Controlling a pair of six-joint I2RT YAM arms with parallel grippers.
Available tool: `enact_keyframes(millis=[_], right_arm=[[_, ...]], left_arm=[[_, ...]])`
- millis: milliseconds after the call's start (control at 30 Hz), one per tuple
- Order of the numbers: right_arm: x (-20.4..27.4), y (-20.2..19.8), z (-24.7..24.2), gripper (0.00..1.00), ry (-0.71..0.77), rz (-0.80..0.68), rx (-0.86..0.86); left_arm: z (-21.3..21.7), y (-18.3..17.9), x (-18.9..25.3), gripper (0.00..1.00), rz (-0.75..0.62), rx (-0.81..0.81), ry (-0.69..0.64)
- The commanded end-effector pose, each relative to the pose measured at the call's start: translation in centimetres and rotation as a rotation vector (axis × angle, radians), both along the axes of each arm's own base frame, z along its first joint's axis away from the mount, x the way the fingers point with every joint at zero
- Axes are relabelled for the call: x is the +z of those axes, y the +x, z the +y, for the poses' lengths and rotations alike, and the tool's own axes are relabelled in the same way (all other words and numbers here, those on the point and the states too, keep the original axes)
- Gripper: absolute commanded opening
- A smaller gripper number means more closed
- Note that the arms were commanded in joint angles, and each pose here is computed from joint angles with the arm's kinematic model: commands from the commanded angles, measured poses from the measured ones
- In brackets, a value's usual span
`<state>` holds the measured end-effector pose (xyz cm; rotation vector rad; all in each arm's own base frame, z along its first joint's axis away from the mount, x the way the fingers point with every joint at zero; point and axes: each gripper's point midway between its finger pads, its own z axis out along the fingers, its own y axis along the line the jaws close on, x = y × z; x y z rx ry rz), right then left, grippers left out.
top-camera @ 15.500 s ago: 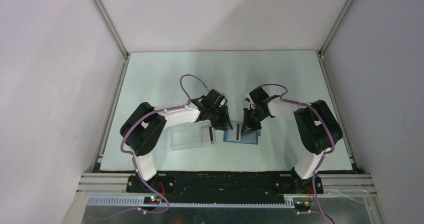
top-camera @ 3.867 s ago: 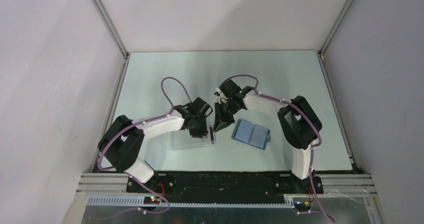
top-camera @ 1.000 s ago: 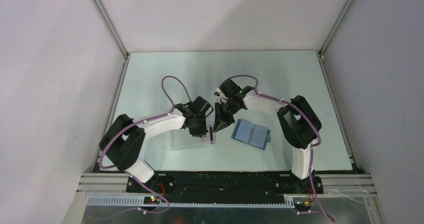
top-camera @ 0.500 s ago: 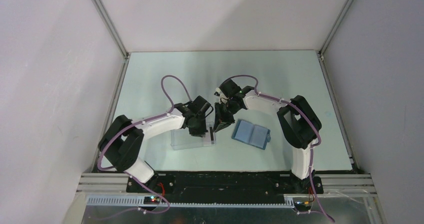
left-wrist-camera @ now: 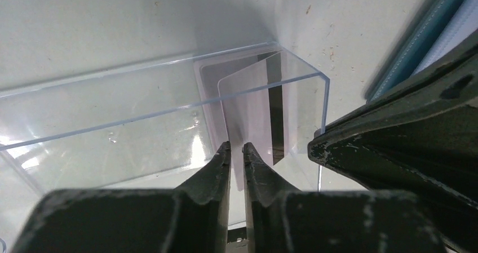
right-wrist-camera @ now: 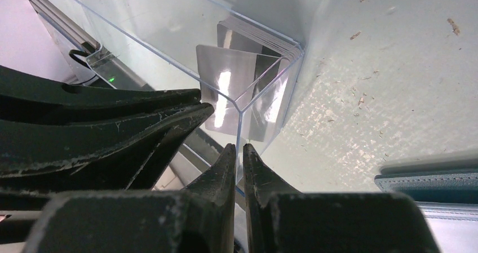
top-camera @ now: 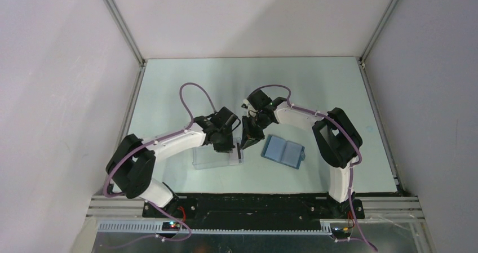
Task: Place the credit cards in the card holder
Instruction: Pick up the credit card from the storage box.
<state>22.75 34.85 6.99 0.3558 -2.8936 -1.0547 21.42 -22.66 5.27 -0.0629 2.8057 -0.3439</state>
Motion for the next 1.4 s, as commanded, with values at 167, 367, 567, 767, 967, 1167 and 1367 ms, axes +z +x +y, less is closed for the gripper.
enact_keyframes(millis=[167, 367, 567, 767, 967, 1167, 1367], right_arm=[[-2.4, -1.3, -0.8, 0.11, -0.08, 0.033, 0.038], [-2.4, -1.3, -0.8, 0.11, -0.081, 0.032, 0.04], [-2.4, -1.3, -0.8, 0.11, -0.082, 0.032, 0.04], [-2.3, -1.3, -0.9, 0.11, -0.083, 0.03, 0.04], [-2.2, -1.3, -0.8, 0.11, -0.081, 0.027, 0.041], [-0.5, -0.8, -1.1, 0.19, -0.073, -0.03, 0.027], [4.1, 0.6, -2.8, 0.42, -0.064, -0.166, -0.026]], left_arm=[[-3.6, 1.7, 4.7, 0.23, -0.119, -0.004, -0.18], [-3.7, 1.8, 4.1, 0.25, -0.117, -0.001, -0.181], [-3.7, 1.1, 2.4, 0.26, -0.061, -0.013, -0.165], [-3.2, 0.8, 1.0, 0.24, -0.039, -0.009, -0.128], [-3.2, 1.0, 1.2, 0.05, -0.047, -0.009, -0.127], [-3.4, 1.2, 3.5, 0.0, -0.097, -0.003, -0.178], [-1.9, 1.7, 7.9, 0.0, -0.22, 0.072, -0.259]])
